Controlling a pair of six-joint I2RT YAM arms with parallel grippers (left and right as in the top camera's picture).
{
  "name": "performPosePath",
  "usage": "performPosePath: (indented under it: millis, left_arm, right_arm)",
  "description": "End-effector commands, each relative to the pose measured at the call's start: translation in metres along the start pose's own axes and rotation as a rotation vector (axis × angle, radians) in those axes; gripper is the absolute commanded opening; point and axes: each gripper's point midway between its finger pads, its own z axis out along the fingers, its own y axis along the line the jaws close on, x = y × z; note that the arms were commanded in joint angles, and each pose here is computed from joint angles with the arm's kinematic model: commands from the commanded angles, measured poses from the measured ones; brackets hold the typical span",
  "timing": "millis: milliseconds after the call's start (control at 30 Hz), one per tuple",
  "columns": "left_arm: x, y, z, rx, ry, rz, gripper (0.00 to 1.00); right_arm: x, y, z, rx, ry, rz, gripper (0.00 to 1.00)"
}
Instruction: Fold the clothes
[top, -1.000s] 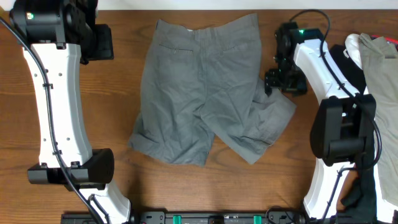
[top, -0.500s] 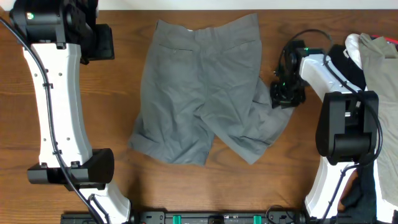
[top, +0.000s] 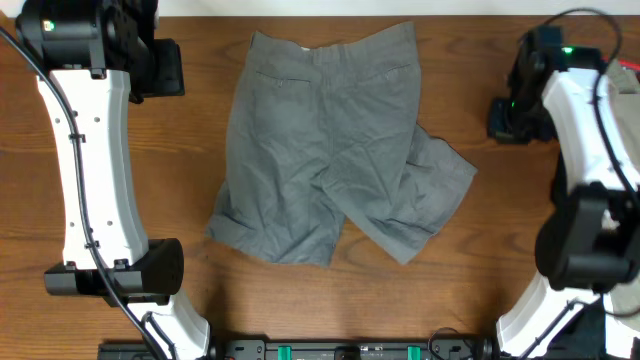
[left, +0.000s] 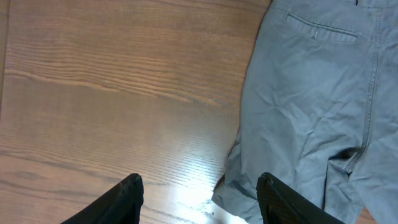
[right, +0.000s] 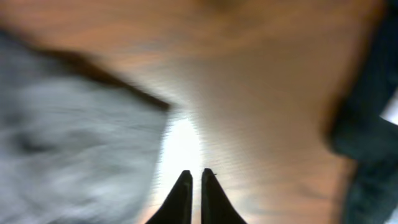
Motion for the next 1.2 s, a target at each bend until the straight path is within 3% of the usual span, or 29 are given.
performPosePath:
  millis: [0, 167, 233, 300, 433, 633, 700, 833, 1033, 1167]
  left_arm:
    - [0.005, 0.003, -0.005, -0.002, 0.008, -0.013, 0.61]
    - [0.006, 0.003, -0.006, -0.003, 0.013, -0.013, 0.61]
    - [0.007, 0.003, -0.006, -0.003, 0.016, -0.013, 0.61]
    - [0.007, 0.003, -0.006, -0.003, 0.016, -0.014, 0.61]
    - [0.007, 0.003, -0.006, -0.003, 0.016, -0.02, 0.61]
    - [0.008, 0.003, -0.006, -0.004, 0.02, -0.019, 0.61]
    - [0.009, 0.004, -0.006, -0.004, 0.022, -0.019, 0.61]
    - [0.009, 0.004, -0.006, -0.004, 0.022, -0.019, 0.61]
    - [0.008, 0.003, -0.006, -0.004, 0.019, -0.019, 0.61]
    - [0.006, -0.004, -0.006, 0.041, 0.013, -0.019, 0.61]
  right_arm:
    - [0.015, 0.111, -0.029, -0.531, 0.006, -0.242, 0.18]
    - [0.047, 0.188, -0.01, -0.545, 0.011, -0.497, 0.57]
    - [0.065, 0.213, 0.011, -0.462, 0.027, -0.597, 0.61]
    - [0.079, 0.226, 0.033, -0.345, 0.036, -0.681, 0.58]
    - [0.107, 0.247, 0.08, -0.181, 0.071, -0.864, 0.33]
    - [0.147, 0.25, 0.141, -0.118, 0.232, -0.962, 0.23]
    - [0.151, 0.237, 0.154, -0.076, 0.284, -0.93, 0.21]
    - [0.126, 0.178, 0.165, 0.22, 0.292, -0.748, 0.17]
    - [0.063, 0.071, 0.14, 0.624, 0.216, -0.528, 0.17]
    - [0.034, 0.012, 0.123, 0.736, 0.187, -0.344, 0.2]
